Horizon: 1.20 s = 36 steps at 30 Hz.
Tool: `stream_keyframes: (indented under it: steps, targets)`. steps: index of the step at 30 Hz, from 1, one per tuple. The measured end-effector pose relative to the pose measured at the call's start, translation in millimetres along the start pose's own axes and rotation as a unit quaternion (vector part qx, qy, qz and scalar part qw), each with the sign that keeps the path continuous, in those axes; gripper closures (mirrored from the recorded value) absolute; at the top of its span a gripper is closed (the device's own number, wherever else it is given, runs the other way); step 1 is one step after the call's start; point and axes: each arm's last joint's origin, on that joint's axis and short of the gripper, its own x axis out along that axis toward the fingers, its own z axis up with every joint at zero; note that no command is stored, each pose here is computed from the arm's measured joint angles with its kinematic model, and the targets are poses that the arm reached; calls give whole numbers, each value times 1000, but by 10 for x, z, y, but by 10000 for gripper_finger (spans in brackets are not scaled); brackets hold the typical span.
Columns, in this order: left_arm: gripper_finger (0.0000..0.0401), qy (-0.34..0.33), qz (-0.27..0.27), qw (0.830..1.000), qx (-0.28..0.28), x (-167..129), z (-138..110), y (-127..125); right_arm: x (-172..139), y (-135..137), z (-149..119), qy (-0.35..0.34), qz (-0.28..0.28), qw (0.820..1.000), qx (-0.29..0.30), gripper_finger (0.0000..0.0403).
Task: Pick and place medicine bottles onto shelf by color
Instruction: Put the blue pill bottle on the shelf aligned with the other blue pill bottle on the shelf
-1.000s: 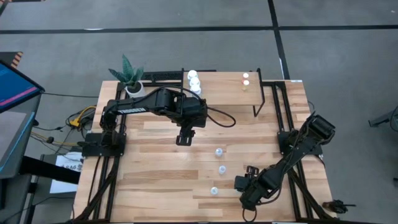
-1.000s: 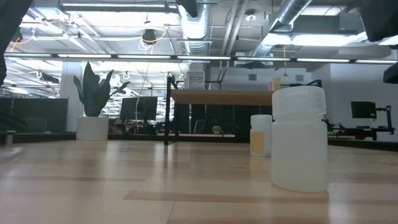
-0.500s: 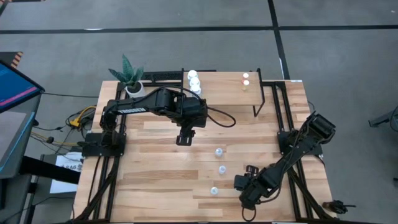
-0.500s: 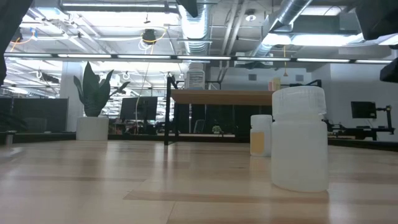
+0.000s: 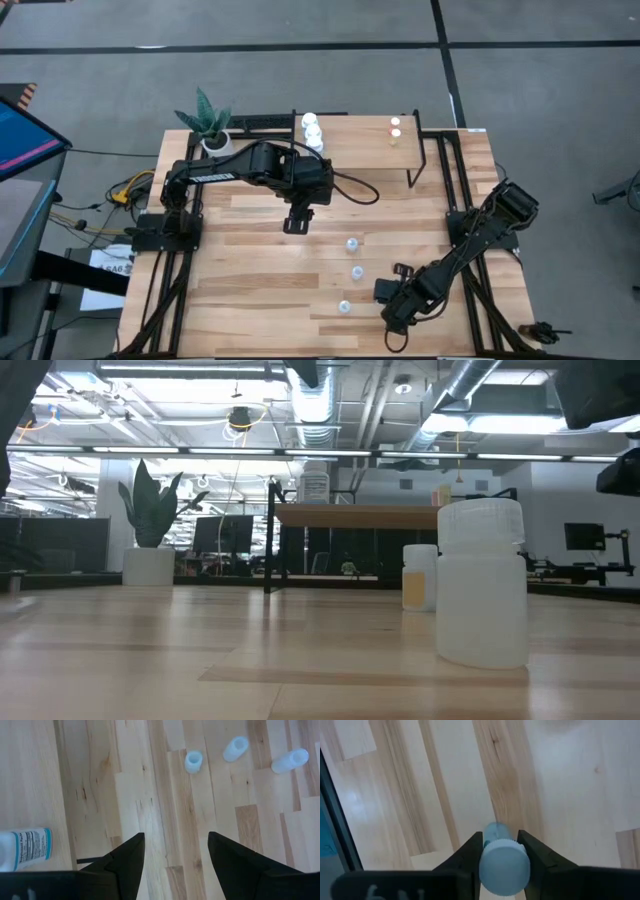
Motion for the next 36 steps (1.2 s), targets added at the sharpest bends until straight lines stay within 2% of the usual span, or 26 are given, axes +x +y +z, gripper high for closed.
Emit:
stream_keyframes:
  steps: [3, 7, 15, 21, 27, 31, 36]
  targets:
    - [195, 0, 0, 1000, 2, 0, 0, 0, -8, -14, 28, 15, 6, 1000, 5, 296]
    - [195, 0, 0, 1000, 3, 0, 0, 0, -98, -75, 149, 43, -15, 999, 15, 281]
    - [195, 2, -1, 1000, -9, 0, -4, -2, -472, -309, 625, 76, -61, 994, -42, 299]
    - [195, 16, -2, 1000, -8, -1, -31, -5, -792, -531, 914, 82, -115, 987, -81, 288]
    - [195, 31, -4, 1000, -5, -2, -59, -9, -1098, -849, 946, 113, -195, 972, -69, 296]
    - [195, 31, -3, 1000, 2, -2, -59, -9, -1384, -1051, 913, 87, -219, 971, -49, 293]
    - [195, 31, -3, 999, 10, -2, -59, -8, -1816, -1364, 837, 21, -244, 969, -15, 293]
